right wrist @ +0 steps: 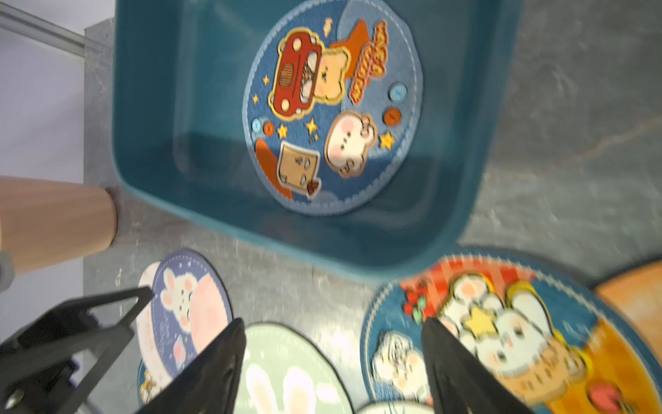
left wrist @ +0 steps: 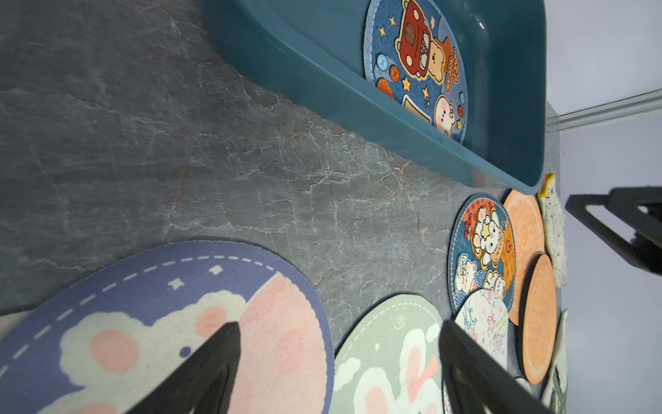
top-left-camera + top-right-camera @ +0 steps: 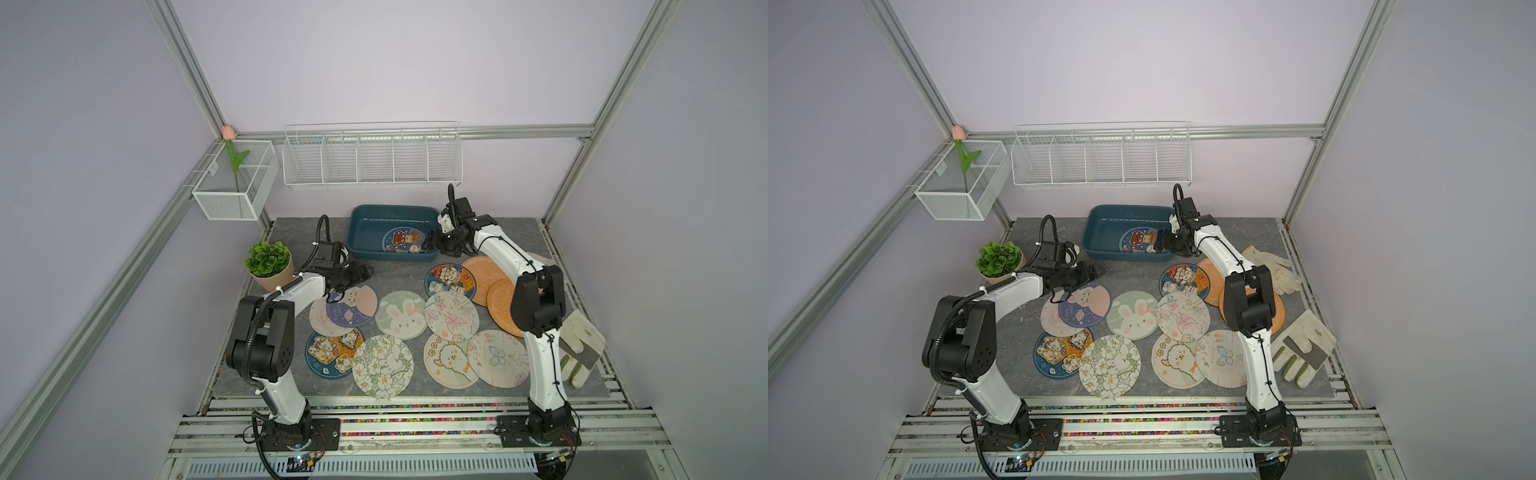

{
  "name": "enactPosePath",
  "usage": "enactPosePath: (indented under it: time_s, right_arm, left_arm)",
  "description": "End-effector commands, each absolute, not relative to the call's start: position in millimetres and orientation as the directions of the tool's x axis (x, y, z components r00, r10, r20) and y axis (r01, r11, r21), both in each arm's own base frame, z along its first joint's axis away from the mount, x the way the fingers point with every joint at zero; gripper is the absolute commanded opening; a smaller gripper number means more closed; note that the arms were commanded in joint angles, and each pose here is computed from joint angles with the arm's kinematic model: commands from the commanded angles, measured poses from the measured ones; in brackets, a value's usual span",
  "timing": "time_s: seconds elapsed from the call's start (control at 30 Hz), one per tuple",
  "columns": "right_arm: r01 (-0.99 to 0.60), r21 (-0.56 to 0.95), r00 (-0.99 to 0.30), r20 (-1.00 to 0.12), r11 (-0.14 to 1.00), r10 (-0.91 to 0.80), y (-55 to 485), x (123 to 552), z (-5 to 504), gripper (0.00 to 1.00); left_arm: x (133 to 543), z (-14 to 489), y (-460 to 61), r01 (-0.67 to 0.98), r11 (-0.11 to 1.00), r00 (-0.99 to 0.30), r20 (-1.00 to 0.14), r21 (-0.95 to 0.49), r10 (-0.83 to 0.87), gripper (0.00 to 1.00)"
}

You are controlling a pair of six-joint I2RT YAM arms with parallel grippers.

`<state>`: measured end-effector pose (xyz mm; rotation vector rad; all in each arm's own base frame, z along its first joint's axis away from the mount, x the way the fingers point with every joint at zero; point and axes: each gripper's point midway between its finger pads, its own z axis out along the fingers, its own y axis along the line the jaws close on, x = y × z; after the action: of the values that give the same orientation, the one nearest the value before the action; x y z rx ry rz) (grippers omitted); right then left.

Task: Put the coasters into the storage box
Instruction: Place the coaster in the storage box, then pick up the coaster from the center of the board.

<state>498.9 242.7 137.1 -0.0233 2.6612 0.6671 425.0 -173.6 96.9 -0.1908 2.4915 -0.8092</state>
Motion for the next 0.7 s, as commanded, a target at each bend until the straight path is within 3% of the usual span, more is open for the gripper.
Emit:
enactPosePath:
  time_s: [0.0, 0.4, 0.67]
  right_arm:
    - [-0.125, 0.476, -0.921, -0.382, 0.87, 0.077, 227.4, 480.2, 150.5, 0.79]
    - [-0.011, 0.409, -0.957, -0.27, 0.913, 0.11, 149.0, 427.0, 102.3, 0.75]
    - [0.048, 0.359, -0.962, -0.233, 0.932, 0.139, 113.3, 425.7, 69.1, 0.74]
  left_arm:
    - [430.2, 102.2, -178.9, 0.047, 0.817, -0.853, -0.448, -0.575, -0.266, 0.87]
    - [425.2, 99.2, -188.3, 0.065, 0.812, -0.86, -0.445, -0.581, -0.249, 0.88]
    - [424.5, 98.7, -188.4, 0.063, 0.811, -0.861, -0.444, -0.581, -0.25, 0.89]
